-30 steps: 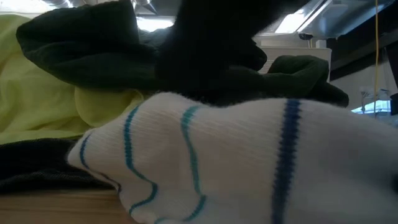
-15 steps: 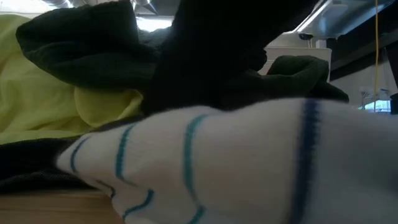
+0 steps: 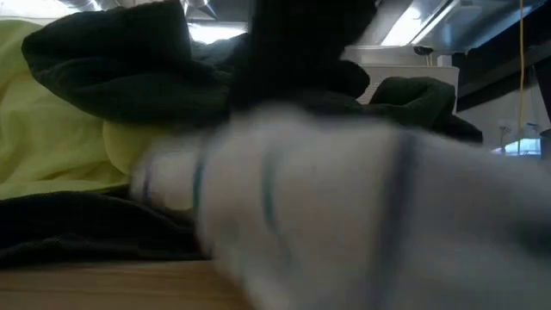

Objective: Sort clothes
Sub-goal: Put the white/blue sock into the white laundry organizer

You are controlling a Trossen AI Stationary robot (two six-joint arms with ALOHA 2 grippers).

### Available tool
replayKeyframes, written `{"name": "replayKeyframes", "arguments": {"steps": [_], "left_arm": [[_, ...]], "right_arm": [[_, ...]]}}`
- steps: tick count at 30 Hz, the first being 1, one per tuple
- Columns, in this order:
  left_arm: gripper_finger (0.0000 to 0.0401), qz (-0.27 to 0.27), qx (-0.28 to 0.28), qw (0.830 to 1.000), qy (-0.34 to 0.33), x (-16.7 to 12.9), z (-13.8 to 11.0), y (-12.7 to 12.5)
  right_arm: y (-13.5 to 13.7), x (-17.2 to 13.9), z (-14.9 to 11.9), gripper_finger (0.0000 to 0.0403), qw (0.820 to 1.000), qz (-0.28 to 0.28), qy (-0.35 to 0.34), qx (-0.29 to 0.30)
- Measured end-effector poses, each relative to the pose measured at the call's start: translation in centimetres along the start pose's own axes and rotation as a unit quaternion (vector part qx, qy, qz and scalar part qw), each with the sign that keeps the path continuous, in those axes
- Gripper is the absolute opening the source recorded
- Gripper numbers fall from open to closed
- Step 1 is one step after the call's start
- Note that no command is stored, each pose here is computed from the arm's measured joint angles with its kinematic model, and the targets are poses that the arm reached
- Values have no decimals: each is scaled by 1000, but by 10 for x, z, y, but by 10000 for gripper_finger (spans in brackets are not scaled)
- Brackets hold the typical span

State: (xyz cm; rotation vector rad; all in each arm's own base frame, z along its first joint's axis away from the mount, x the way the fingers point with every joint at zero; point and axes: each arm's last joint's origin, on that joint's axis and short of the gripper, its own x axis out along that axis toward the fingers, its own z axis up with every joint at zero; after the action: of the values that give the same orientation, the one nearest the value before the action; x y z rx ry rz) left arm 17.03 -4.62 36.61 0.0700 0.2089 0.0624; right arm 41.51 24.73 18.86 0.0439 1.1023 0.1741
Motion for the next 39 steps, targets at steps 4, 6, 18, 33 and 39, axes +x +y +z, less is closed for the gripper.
{"name": "replayKeyframes", "arguments": {"steps": [4,6,18,33,39], "left_arm": [[182,0,20,1000,-3,0,1,0],[182,0,27,1000,-9,0,2,0],[182,3,65,998,-27,-5,6,2],[182,2,40,999,-9,-6,2,3],[182,2,40,999,-8,-6,2,3]], "right_arm": [[5,-37,20,11,1000,-5,0,-29],[4,-57,32,6,999,-7,-10,-44],[-58,-208,55,4,979,-141,-125,-79],[-193,-340,29,4,908,-380,-172,21],[-241,-334,16,2,898,-423,-96,75]]}}
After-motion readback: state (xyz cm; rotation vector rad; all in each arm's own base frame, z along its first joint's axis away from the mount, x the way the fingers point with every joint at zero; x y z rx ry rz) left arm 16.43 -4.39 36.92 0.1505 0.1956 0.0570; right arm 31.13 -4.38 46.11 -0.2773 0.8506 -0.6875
